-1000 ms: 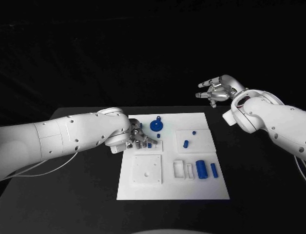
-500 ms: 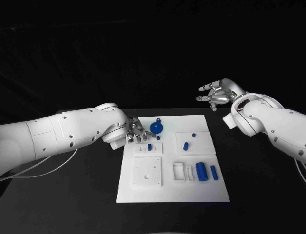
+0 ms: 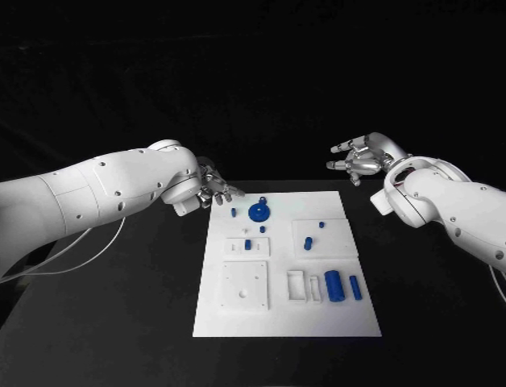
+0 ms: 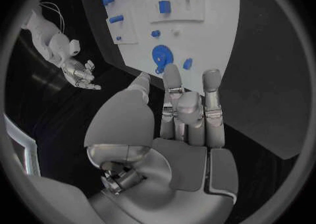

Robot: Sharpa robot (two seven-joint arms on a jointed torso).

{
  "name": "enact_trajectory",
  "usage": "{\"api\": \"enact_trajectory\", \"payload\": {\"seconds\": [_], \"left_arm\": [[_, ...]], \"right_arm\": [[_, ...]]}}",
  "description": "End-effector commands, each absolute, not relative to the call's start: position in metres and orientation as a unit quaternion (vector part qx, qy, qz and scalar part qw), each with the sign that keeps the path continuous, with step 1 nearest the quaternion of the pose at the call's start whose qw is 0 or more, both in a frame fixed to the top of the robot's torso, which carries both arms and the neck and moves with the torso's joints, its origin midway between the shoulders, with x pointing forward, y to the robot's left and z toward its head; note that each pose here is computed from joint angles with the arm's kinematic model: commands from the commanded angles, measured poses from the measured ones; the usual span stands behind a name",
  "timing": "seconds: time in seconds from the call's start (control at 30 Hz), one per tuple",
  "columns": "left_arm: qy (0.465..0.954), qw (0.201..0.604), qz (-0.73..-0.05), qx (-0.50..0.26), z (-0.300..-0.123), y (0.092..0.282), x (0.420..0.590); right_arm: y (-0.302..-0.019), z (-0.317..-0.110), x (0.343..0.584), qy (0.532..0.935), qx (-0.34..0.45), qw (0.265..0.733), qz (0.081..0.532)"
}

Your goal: Assemble the parts on the task board

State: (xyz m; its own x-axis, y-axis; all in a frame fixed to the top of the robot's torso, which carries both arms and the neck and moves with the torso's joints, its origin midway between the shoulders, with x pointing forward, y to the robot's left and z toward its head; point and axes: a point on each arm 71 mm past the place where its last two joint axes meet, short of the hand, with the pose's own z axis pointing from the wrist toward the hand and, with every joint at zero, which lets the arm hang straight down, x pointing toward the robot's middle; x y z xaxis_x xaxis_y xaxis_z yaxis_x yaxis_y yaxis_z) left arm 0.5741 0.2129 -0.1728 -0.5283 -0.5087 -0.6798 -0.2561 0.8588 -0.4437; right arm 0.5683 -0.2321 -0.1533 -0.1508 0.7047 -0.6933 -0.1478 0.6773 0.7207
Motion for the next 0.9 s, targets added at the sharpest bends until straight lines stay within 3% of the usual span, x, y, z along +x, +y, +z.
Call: {"api": "enact_trajectory", "payload": {"seconds": [0.03, 0.5, 0.9], "left_arm": [[0.871, 0.418, -0.159, -0.203, -0.171, 0.211, 0.578], [0.878, 0.424, -0.120, -0.186, -0.171, 0.221, 0.599], [0.886, 0.414, -0.104, -0.179, -0.179, 0.220, 0.603]], "right_arm": [[-0.230, -0.153, 0.568, 0.676, 0.203, 0.618, 0.346], [-0.230, -0.151, 0.566, 0.674, 0.201, 0.620, 0.348], [-0.230, -0.150, 0.565, 0.673, 0.200, 0.621, 0.348]]}}
